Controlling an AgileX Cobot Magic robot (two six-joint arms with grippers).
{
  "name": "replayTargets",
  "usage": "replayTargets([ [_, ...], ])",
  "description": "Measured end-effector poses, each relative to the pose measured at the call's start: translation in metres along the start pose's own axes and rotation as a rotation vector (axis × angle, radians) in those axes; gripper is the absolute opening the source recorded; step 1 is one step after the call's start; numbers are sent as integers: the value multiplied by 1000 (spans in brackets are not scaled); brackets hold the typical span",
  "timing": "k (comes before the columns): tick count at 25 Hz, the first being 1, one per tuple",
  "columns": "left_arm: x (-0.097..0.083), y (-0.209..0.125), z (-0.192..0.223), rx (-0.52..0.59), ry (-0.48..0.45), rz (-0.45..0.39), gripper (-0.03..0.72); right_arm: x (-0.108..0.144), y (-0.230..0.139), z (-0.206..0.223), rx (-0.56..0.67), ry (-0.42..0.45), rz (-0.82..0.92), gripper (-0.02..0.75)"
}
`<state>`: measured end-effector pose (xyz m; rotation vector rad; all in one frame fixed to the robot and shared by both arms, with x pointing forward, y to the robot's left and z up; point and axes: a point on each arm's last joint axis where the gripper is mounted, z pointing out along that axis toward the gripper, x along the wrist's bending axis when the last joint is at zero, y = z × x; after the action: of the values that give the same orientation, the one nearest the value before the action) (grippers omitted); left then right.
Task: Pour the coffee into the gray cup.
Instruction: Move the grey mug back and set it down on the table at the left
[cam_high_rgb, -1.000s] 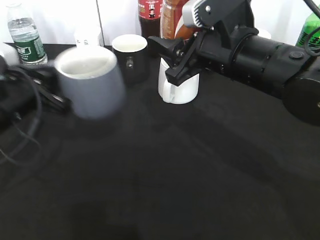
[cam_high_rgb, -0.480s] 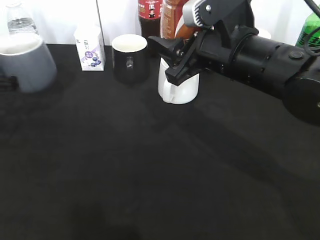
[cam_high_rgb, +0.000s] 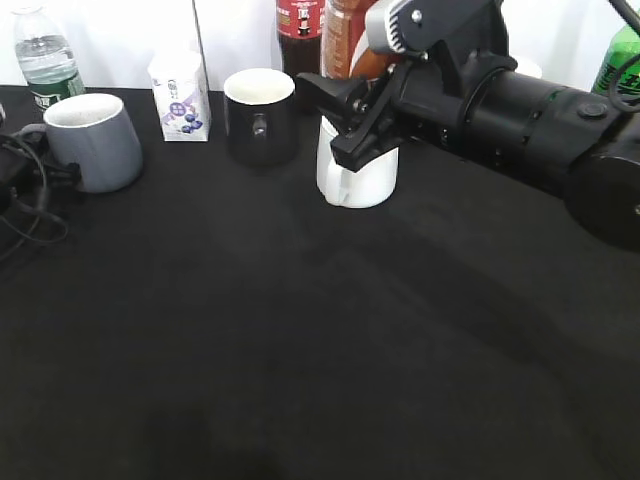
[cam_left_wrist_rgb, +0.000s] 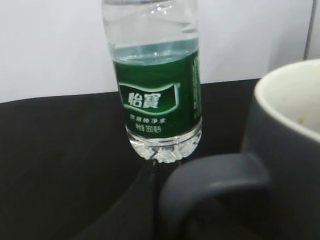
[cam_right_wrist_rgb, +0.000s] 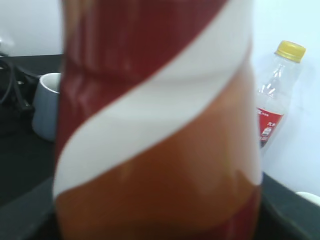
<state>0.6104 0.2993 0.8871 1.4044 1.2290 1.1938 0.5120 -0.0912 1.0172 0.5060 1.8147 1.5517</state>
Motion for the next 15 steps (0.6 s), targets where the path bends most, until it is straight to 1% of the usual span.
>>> replayTargets([
  [1,0,0,0,-8,1,-1,69,0,0,0,0,0,0,529],
  [2,0,0,0,-20,1,-3,108,0,0,0,0,-1,2,529],
  [4,0,1,0,-28,1,-6,260,-1,0,0,0,-9,10,529],
  [5,0,1,0,-30,2,-7,300,-1,0,0,1,-10,11,529],
  [7,0,-1,-4,-21,4,-9,323,-1,0,0,1,-10,11,529],
  [11,-1,1,-36,-16,2,-12,330,-1,0,0,1,-10,12,529],
  [13,-1,10,-58,-16,1,-13,330,-2,0,0,1,-17,21,529],
  [15,-6,30,-86,-31,-18,-9,330,-6,0,0,3,-66,81,529],
])
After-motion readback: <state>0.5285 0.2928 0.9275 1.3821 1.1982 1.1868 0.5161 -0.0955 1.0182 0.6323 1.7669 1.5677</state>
